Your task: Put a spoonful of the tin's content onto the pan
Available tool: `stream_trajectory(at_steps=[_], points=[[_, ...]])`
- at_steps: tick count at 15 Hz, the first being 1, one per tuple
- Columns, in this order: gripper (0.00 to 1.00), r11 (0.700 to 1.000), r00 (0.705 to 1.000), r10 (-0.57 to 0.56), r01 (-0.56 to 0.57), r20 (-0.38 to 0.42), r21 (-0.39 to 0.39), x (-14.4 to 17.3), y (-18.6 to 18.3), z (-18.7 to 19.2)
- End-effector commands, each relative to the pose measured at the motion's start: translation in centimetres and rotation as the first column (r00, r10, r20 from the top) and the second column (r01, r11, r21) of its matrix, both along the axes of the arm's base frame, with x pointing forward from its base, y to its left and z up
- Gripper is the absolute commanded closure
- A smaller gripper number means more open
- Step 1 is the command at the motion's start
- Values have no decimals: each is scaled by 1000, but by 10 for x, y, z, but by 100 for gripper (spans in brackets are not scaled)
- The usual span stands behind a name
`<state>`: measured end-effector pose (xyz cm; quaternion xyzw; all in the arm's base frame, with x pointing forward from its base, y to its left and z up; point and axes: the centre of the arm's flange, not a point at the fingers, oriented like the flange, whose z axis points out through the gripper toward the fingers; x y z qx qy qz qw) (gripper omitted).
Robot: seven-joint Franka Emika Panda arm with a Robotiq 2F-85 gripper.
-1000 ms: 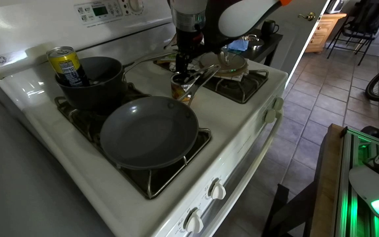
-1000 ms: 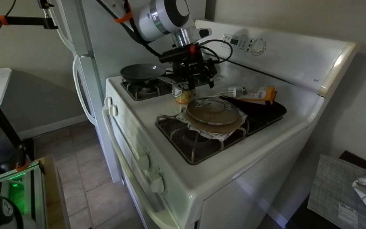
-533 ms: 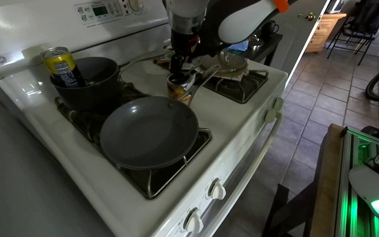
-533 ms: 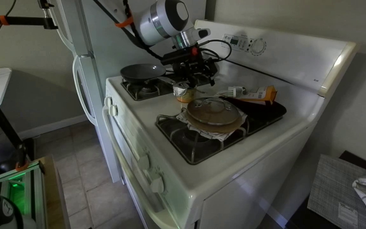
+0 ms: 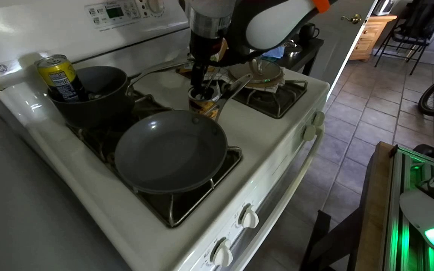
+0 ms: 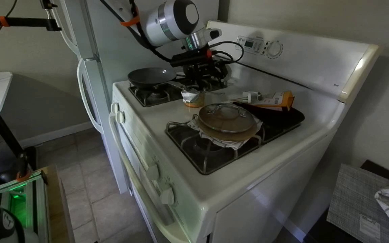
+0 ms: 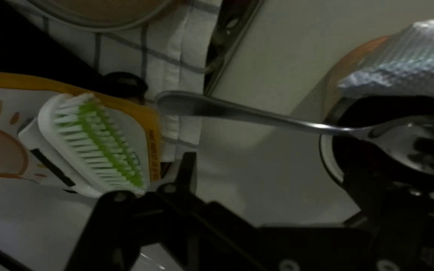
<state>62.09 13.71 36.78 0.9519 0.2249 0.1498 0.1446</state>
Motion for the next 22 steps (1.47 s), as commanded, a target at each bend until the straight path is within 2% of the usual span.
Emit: stream_trajectory(at_steps=[1, 6, 7, 9, 13, 15, 17, 18, 20, 21, 22], points=[[0, 996, 1000, -11, 11, 0, 84, -25, -18, 39], [0, 985, 993, -108, 102, 40, 138, -37, -42, 80], [0, 977, 989, -139, 129, 48, 169, -40, -50, 89], [0, 939, 979, -203, 186, 31, 291, -40, -75, 97], [0, 854, 975, -205, 219, -80, 473, -35, -134, 92], [0, 796, 970, -214, 241, -115, 555, -33, -160, 90], [0, 724, 956, -239, 291, -168, 625, -31, -175, 88], [0, 779, 966, -233, 256, -115, 573, -32, -152, 91], [0, 744, 960, -244, 277, -139, 608, -34, -173, 90], [0, 740, 959, -247, 281, -141, 612, -34, -175, 90], [0, 738, 955, -236, 297, -181, 606, -28, -178, 89]])
